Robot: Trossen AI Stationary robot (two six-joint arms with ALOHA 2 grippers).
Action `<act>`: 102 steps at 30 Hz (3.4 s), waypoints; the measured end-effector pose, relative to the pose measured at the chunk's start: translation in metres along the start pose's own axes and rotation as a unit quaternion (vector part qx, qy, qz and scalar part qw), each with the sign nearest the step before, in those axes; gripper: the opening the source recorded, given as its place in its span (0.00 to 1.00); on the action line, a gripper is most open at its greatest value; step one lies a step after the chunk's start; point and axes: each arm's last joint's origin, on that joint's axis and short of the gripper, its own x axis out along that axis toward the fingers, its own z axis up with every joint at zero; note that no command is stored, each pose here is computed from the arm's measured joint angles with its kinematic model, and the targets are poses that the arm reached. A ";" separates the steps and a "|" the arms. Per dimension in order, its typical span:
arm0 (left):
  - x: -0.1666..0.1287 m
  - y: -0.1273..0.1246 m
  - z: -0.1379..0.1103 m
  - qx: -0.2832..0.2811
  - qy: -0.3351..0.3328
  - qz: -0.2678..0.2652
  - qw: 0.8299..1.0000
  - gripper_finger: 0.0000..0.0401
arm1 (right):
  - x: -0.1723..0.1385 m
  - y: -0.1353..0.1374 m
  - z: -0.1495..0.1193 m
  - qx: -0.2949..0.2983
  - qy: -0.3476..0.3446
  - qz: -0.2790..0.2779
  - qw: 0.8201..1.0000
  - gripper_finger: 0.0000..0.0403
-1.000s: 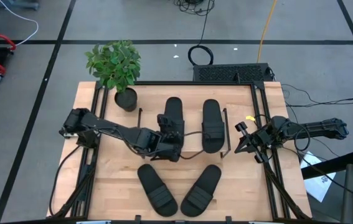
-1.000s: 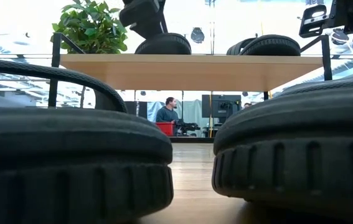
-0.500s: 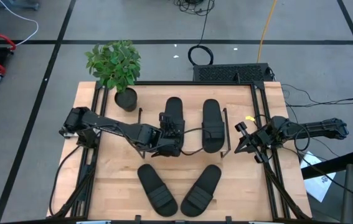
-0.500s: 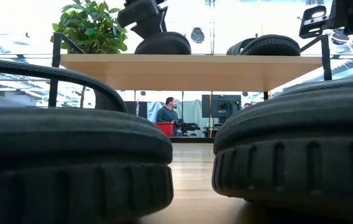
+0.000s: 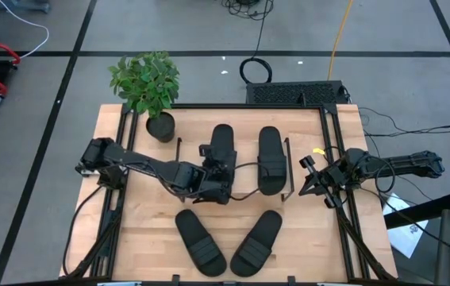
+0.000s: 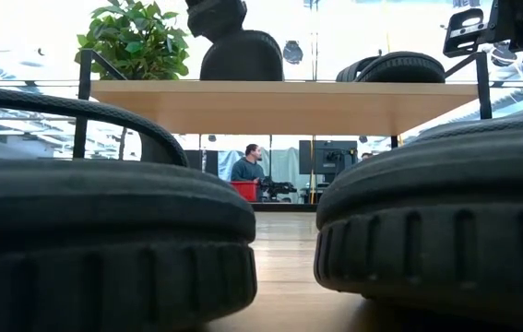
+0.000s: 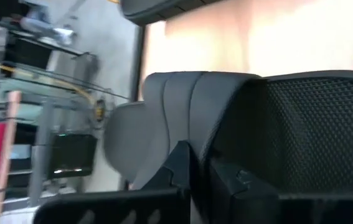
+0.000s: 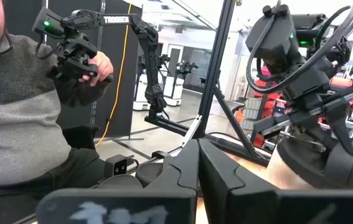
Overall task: Pick and place slides into the shelf
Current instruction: Put the top left black slide on the shelf, then put the right black slide under the shelf
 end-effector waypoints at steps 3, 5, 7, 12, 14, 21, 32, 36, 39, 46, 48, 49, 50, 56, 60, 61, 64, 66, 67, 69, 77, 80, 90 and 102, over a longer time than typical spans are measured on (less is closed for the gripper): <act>-0.002 -0.006 0.001 0.001 -0.006 0.039 0.999 0.01 | 0.000 0.000 0.000 0.000 0.000 0.000 1.000 0.00; -0.005 -0.009 0.001 0.003 -0.011 0.057 0.998 0.01 | 0.000 0.000 0.000 0.000 0.000 0.000 1.000 0.00; -0.002 -0.015 0.004 -0.001 -0.023 0.067 0.997 0.02 | 0.000 0.000 0.000 0.000 0.000 0.000 1.000 0.00; 0.005 -0.040 0.003 0.039 -0.028 0.099 0.994 0.01 | 0.000 0.000 0.000 0.001 0.001 0.000 1.000 0.00; 0.008 -0.047 0.003 0.049 -0.025 0.101 0.993 0.02 | 0.001 0.000 0.000 0.000 0.000 0.000 1.000 0.00; 0.012 -0.056 0.003 0.044 -0.025 0.101 0.994 0.01 | 0.002 -0.001 -0.001 0.002 0.003 -0.001 1.000 0.00; 0.005 -0.056 0.007 0.032 -0.037 0.035 0.998 0.02 | 0.003 -0.002 -0.001 0.001 0.001 -0.001 1.000 0.00; 0.005 -0.055 0.007 0.022 -0.037 0.031 0.999 0.08 | 0.003 -0.002 -0.001 0.001 0.000 -0.001 1.000 0.00; 0.005 -0.056 0.007 0.023 -0.036 0.020 0.999 0.15 | 0.003 -0.002 -0.001 0.001 0.000 -0.001 1.000 0.00; 0.007 -0.055 0.006 0.020 -0.030 -0.021 0.999 0.36 | 0.003 -0.002 -0.001 0.001 0.000 -0.001 1.000 0.00; 0.004 -0.054 0.006 0.025 -0.032 -0.021 0.999 0.43 | 0.003 -0.002 -0.001 0.001 0.000 -0.001 1.000 0.00; 0.002 -0.052 0.006 0.025 -0.034 -0.021 0.999 0.46 | 0.003 -0.001 -0.001 0.001 0.000 -0.001 1.000 0.00; 0.001 -0.050 0.006 0.022 -0.036 -0.022 0.999 0.48 | 0.003 -0.002 -0.001 0.001 0.000 -0.001 1.000 0.00; -0.020 -0.030 0.006 0.019 -0.062 -0.041 0.997 0.60 | 0.003 -0.002 -0.001 0.001 0.000 0.000 1.000 0.00; -0.038 -0.011 0.004 0.025 -0.087 -0.058 0.994 0.61 | 0.003 -0.001 -0.001 0.000 0.000 0.000 1.000 0.00; -0.043 -0.007 0.003 0.029 -0.093 -0.060 0.993 0.61 | 0.003 -0.002 -0.001 0.000 0.000 -0.001 1.000 0.00; -0.058 0.007 -0.001 0.021 -0.111 -0.076 0.991 0.57 | 0.003 -0.001 -0.001 0.001 0.001 0.000 1.000 0.00; -0.066 0.015 -0.006 0.022 -0.112 -0.100 0.988 0.50 | 0.003 -0.001 -0.002 0.001 0.005 0.000 1.000 0.00; -0.069 0.017 -0.009 0.025 -0.107 -0.113 0.987 0.45 | 0.003 -0.001 -0.002 -0.002 0.007 0.000 1.000 0.00; -0.070 0.018 -0.014 0.032 -0.093 -0.133 0.986 0.33 | 0.003 -0.001 -0.003 -0.003 0.012 0.001 1.000 0.00; -0.082 -0.004 -0.010 0.120 -0.151 -0.294 0.936 0.04 | 0.003 -0.001 -0.004 -0.011 0.017 0.002 1.000 0.00; -0.086 -0.014 -0.012 0.173 -0.174 -0.298 0.922 0.01 | 0.003 -0.001 -0.002 -0.032 0.007 0.001 0.999 0.00; -0.090 0.015 -0.055 0.109 -0.236 -0.201 0.945 0.00 | 0.002 -0.004 0.001 -0.017 0.000 -0.050 0.999 0.00; -0.091 0.031 -0.155 -0.107 -0.446 -0.253 0.852 0.00 | 0.002 -0.004 -0.004 -0.021 0.023 -0.048 0.998 0.00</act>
